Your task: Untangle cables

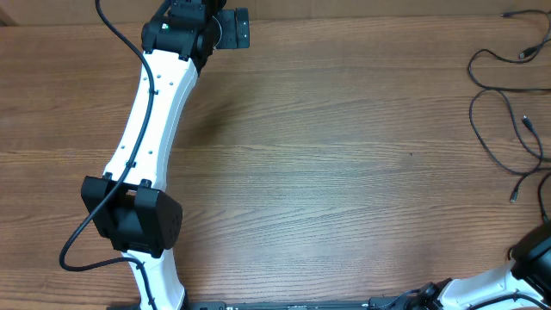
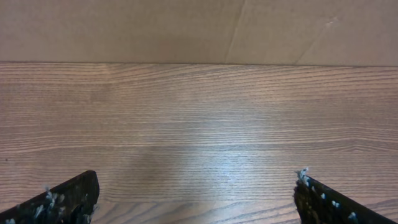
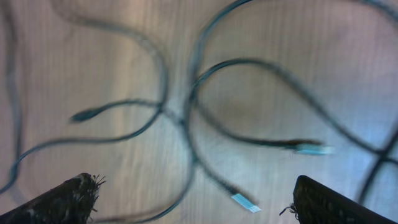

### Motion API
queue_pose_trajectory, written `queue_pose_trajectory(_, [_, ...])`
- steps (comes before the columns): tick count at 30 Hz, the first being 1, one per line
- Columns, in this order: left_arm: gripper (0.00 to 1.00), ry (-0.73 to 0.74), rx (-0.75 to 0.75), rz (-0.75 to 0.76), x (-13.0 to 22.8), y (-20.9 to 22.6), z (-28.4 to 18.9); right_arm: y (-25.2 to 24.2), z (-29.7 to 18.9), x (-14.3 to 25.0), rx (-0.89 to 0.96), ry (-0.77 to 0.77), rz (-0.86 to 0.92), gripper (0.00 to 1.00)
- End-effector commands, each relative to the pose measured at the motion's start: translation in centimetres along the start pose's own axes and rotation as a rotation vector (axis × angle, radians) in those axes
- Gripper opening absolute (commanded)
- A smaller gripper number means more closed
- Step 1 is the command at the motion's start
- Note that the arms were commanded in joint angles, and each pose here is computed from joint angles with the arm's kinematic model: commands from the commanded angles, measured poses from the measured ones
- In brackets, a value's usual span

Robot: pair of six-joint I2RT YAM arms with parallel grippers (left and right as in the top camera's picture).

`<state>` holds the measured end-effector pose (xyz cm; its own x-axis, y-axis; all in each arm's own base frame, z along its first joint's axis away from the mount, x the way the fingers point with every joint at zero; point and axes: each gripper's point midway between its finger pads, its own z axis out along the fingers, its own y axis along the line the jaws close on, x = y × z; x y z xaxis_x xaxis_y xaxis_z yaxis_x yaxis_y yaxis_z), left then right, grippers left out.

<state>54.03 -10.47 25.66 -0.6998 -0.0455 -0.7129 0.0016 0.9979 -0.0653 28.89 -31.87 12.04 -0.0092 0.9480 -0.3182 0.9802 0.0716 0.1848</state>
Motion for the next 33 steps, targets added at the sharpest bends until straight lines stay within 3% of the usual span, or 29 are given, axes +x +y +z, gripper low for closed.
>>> queue_pose_trajectory(1, [1.00,0.009,0.008,0.020,0.2,-0.3,0.5,6.3,-2.9,1.4,-0.188,-0.002,-0.130,1.00])
queue_pose_trajectory(7, [1.00,-0.003,0.007,-0.030,-0.2,-0.1,0.5,19.5,-7.6,11.0,-0.624,-0.023,-0.723,0.93])
queue_pose_trajectory(12, [1.00,-0.003,-0.008,-0.079,-0.3,1.1,0.6,26.9,-14.0,22.1,-0.931,-0.193,-1.266,0.88])
queue_pose_trajectory(15, [1.00,-0.005,-0.023,-0.093,-0.5,2.2,0.6,29.7,-17.8,26.5,-1.018,-0.382,-1.468,0.90])
queue_pose_trajectory(17, [1.00,-0.002,-0.029,-0.098,-0.5,2.7,0.7,31.4,-20.3,28.2,-1.059,-0.524,-1.526,0.98])
queue_pose_trajectory(20, [1.00,0.013,-0.035,-0.099,-0.1,3.0,0.7,32.7,-24.7,31.5,-1.166,-0.695,-1.616,0.98])
queue_pose_trajectory(25, [1.00,0.039,-0.041,-0.098,0.5,3.1,0.7,30.2,-29.2,35.1,-1.261,-0.682,-1.688,1.00])
queue_pose_trajectory(28, [1.00,0.072,-0.046,-0.095,1.3,3.2,0.6,27.4,-33.6,34.3,-1.371,-0.639,-1.636,1.00])
queue_pose_trajectory(33, [1.00,0.123,-0.035,-0.095,2.5,3.0,0.5,23.6,-37.4,28.6,-1.410,-0.801,-1.536,1.00])
